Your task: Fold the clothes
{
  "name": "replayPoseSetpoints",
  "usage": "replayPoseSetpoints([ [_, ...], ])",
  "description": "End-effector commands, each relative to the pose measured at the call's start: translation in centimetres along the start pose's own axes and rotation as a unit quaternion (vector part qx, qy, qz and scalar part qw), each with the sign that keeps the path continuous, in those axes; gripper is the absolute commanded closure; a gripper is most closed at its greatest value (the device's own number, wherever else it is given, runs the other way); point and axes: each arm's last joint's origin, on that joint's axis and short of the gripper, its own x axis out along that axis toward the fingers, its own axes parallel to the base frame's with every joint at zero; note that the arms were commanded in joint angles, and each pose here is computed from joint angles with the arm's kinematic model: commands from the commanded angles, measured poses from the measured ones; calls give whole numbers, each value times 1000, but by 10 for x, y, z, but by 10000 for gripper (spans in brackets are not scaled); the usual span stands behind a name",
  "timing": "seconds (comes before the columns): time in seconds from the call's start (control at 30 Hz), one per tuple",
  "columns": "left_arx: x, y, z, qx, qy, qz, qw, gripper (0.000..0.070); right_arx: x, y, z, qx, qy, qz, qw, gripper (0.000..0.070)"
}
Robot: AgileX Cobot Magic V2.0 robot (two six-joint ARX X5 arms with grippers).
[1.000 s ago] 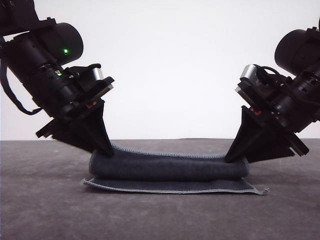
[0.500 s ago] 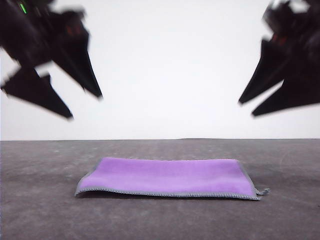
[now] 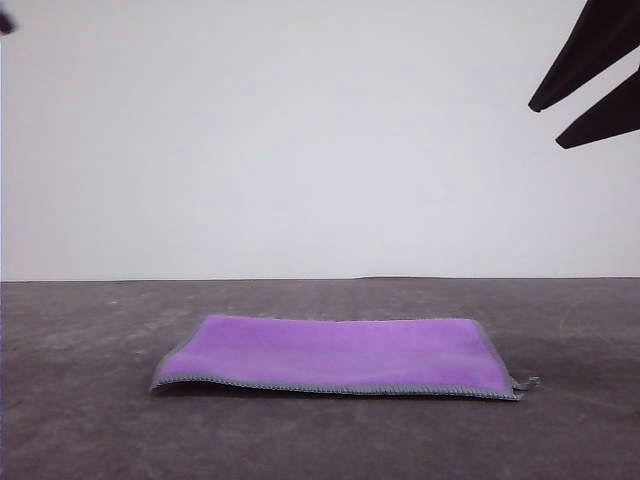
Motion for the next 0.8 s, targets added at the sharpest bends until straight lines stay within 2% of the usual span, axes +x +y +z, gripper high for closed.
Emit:
replayPoseSetpoints([
  [0.0, -1, 2, -10, -2, -4, 18, 1000, 271, 1, 0, 1, 6, 3, 0, 1000, 488],
  [0.17, -1, 7, -42, -2, -7, 33, 999, 271, 1, 0, 1, 9, 1, -8, 1000, 488],
  [0.33, -3, 8, -49, -2, -6, 34, 999, 269, 7, -8, 2, 62, -1, -64, 996, 487],
  [0.43, -3, 8, -50, -2, 0, 34, 999, 269, 19, -20, 6, 88, 21, -80, 993, 471],
  [0.57, -3, 8, -50, -2, 2, 35, 999, 269, 46, -40, 12, 109, 50, -87, 989, 353],
  [0.77, -3, 8, -50, -2, 2, 35, 999, 269, 84, -69, 17, 114, 73, -74, 988, 352],
])
